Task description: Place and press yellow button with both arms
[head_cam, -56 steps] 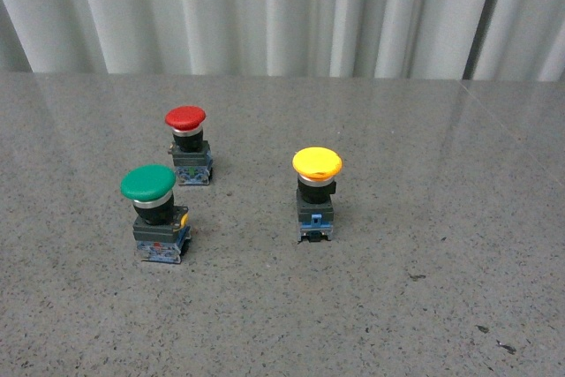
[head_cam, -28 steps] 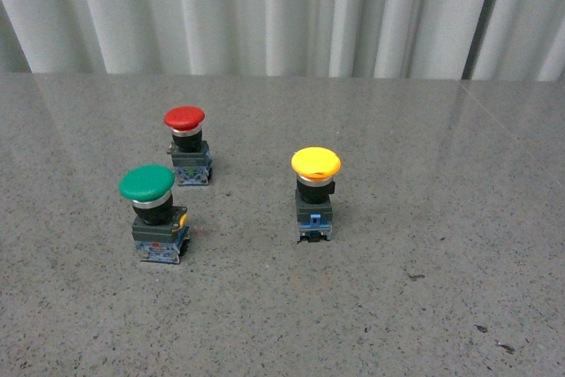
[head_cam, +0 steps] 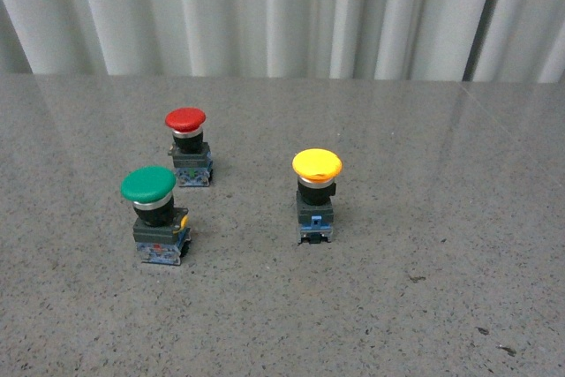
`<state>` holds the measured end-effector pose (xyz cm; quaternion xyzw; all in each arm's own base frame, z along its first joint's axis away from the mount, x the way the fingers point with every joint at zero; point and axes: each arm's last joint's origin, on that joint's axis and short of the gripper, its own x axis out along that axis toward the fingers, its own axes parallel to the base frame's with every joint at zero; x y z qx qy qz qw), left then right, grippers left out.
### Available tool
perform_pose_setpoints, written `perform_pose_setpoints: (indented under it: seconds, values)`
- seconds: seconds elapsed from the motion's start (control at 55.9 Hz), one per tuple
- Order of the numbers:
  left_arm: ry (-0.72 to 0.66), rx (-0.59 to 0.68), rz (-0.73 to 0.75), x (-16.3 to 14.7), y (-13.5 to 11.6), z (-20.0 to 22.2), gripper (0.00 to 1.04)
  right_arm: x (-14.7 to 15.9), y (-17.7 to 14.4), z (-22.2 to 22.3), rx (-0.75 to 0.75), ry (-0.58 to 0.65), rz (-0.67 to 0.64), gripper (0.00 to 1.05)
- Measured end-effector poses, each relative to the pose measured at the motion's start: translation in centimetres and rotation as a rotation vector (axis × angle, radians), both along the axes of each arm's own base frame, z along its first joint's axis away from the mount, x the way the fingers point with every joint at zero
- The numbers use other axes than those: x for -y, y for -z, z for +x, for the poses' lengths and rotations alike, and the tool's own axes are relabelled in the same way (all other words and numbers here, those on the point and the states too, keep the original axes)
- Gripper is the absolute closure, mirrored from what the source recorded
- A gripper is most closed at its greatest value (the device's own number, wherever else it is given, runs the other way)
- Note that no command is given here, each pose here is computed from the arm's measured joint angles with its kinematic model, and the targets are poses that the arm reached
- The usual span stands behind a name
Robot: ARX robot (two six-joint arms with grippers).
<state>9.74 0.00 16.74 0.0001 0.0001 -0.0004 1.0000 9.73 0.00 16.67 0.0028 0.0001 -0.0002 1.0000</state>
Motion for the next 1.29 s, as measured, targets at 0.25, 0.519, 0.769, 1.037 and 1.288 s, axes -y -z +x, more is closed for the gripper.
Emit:
perform_pose_setpoints:
  seconds: [0.25,0.519,0.769,1.037,1.288]
  values:
    - [-0.001,0.001,0.000,0.00,-0.01,0.00,0.07,0.00,-0.03,-0.01,0.003,-0.001,0.000,0.50]
    - [-0.001,0.001,0.000,0.00,-0.01,0.00,0.07,0.00,-0.03,-0.01,0.004,-0.001,0.000,0.09]
    - [-0.001,0.001,0.000,0.00,-0.01,0.00,0.07,0.00,-0.03,-0.01,0.004,0.000,0.000,0.06]
    - [-0.001,0.001,0.000,0.00,-0.01,0.00,0.07,0.00,-0.03,-0.01,0.004,-0.001,0.000,0.06]
    - [-0.001,0.001,0.000,0.00,-0.01,0.00,0.07,0.00,-0.03,-0.01,0.004,-0.001,0.000,0.06]
